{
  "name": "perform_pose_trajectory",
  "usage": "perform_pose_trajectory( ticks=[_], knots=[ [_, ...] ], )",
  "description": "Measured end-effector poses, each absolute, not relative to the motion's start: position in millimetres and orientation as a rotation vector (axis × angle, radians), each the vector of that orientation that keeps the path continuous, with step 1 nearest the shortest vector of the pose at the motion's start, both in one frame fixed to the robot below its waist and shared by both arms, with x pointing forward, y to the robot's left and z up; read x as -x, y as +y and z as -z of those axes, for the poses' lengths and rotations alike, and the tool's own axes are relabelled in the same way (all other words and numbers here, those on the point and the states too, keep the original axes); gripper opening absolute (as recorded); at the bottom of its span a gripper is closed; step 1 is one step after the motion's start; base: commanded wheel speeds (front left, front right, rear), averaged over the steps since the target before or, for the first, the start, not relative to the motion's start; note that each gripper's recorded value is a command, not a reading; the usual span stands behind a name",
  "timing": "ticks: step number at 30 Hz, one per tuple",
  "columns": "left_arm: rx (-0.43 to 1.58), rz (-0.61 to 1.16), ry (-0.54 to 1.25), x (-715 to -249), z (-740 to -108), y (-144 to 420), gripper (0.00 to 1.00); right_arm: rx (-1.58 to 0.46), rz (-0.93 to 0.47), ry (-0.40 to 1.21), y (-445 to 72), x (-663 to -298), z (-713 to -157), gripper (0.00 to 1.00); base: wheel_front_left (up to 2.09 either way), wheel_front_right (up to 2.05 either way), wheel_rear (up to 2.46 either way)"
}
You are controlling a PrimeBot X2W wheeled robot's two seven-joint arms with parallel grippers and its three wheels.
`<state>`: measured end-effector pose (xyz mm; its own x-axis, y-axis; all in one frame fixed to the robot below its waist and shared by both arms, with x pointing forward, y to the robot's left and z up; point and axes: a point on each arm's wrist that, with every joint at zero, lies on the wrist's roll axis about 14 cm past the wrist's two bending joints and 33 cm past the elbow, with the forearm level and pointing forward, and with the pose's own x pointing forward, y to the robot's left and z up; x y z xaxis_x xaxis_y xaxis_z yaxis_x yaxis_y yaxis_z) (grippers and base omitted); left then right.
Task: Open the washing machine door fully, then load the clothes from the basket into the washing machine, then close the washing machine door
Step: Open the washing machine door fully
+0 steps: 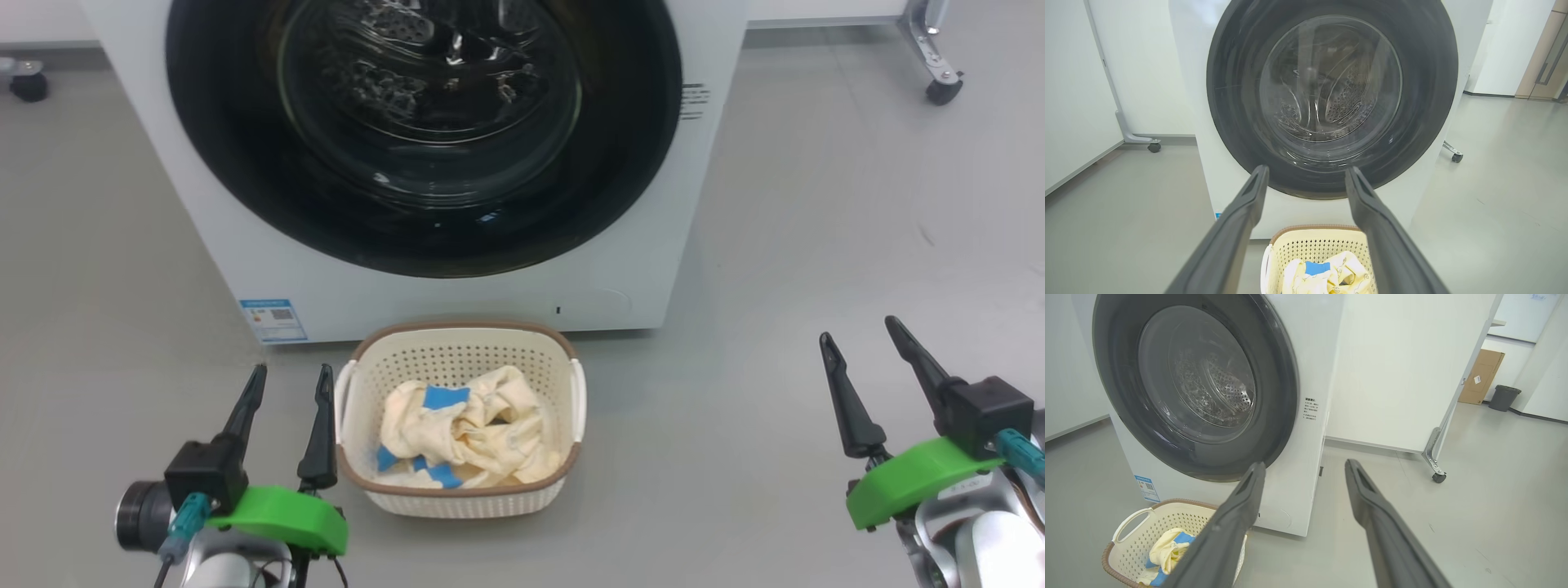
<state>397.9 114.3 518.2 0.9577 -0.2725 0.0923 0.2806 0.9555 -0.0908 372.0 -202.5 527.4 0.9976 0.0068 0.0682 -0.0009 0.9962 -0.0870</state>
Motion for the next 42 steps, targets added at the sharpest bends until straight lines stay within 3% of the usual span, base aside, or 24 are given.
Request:
perform_pose_trajectory(
  ticks=[20,42],
  knots=[
    [0.103,0.290,-0.078,-399.4,-518.0,108.0,1.00,0.088,0.020,-0.065,-211.0,-369.9,-526.2,1.00,1.09,1.09,-2.17],
    [0.099,0.266,-0.057,-403.4,-510.8,112.9,1.00,0.088,0.022,-0.057,-211.6,-370.6,-522.1,1.00,0.07,0.07,-0.14]
  ],
)
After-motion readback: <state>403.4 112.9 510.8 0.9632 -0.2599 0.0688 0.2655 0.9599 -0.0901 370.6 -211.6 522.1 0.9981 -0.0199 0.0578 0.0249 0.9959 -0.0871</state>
